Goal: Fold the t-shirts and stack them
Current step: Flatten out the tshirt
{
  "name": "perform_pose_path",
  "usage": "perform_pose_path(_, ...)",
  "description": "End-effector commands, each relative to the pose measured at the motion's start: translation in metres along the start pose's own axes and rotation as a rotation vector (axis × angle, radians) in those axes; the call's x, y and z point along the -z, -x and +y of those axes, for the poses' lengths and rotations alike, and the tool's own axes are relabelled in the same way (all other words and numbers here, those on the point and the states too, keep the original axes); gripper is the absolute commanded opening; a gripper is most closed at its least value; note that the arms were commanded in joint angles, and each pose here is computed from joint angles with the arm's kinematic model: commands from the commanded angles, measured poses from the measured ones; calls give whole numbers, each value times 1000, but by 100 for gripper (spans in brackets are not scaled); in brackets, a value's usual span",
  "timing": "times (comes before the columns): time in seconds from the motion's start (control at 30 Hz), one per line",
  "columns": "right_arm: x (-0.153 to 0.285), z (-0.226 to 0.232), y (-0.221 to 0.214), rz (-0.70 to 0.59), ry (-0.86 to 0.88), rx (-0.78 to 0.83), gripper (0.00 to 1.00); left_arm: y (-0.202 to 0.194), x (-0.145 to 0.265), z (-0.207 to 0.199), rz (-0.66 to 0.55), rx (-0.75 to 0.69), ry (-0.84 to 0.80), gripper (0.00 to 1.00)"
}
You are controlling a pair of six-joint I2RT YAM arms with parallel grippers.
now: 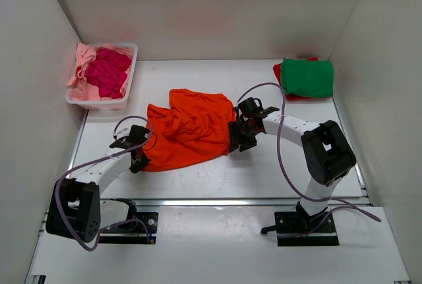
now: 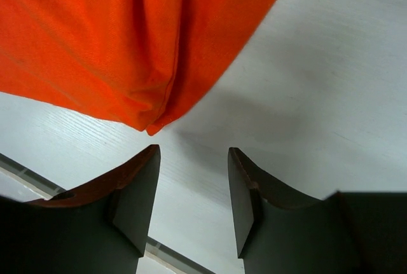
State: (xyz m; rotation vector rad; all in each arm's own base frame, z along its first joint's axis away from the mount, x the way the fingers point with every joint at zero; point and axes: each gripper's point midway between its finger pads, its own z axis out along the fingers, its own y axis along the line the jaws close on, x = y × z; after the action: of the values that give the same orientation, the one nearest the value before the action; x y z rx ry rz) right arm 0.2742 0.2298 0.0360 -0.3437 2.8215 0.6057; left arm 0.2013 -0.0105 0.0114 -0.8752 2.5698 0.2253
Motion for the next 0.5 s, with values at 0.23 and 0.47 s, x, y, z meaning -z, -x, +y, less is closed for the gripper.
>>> perform_pose_path(0.23,-1,13,0,-9,52,-38,48,43,30,-45,-134,78,-214,0)
perform_pose_path(0.47,-26,26,-4,17,103,-89,48,86,76,-58,-248,162,-301,0)
